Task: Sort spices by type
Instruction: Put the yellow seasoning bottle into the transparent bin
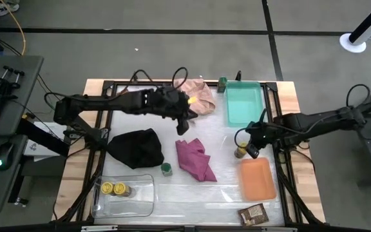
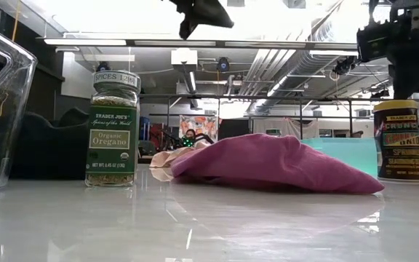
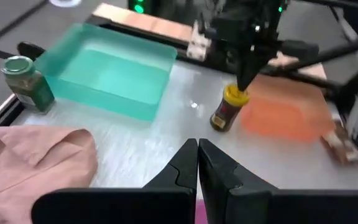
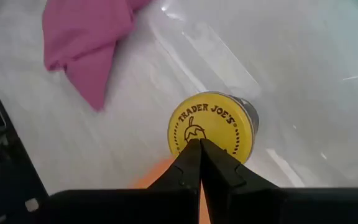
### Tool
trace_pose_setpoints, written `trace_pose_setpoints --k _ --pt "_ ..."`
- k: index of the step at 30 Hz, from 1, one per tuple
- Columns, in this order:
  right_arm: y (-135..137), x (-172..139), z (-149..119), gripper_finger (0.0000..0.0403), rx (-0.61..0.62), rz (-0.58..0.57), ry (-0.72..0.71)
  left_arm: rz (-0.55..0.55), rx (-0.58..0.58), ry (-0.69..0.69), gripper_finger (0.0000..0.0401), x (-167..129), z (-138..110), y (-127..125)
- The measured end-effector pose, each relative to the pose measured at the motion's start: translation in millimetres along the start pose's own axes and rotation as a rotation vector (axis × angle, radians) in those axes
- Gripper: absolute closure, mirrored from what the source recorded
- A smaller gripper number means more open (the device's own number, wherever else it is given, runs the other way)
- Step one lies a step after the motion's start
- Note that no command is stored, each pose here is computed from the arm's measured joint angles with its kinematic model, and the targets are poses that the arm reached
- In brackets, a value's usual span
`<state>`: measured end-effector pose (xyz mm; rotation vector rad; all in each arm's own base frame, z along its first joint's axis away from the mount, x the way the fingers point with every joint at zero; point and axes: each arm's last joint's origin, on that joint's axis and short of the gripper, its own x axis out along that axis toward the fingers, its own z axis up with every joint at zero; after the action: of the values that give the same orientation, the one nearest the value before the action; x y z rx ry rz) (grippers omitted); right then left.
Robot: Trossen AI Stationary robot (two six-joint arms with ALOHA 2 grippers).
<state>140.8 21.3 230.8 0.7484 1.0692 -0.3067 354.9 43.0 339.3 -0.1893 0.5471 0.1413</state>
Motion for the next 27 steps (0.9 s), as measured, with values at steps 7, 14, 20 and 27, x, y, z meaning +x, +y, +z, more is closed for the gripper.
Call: trace_pose_setpoints --k 7,14,20,27 --pt "13.7 21.0 9.2 0.0403 0.062 -0.038 -0.026 -0.159 0.101 0.070 0.0401 -2.3 -2.9 26.4" --pt "28.8 47.4 33.1 0.0403 0.098 -0.001 -0.177 -0.230 0.137 0.067 0.0401 -4.4 -2.2 38.4" --pt "36.4 70.2 53.5 0.0403 0.046 0.019 -0.281 -0.272 0.138 0.074 0.0401 -3.2 -3.6 24.8" --pt "37.3 85.0 80.5 0.0403 -0.050 0.060 -0.434 -0.262 0.112 0.089 0.0401 -1.2 -7.0 -3.2"
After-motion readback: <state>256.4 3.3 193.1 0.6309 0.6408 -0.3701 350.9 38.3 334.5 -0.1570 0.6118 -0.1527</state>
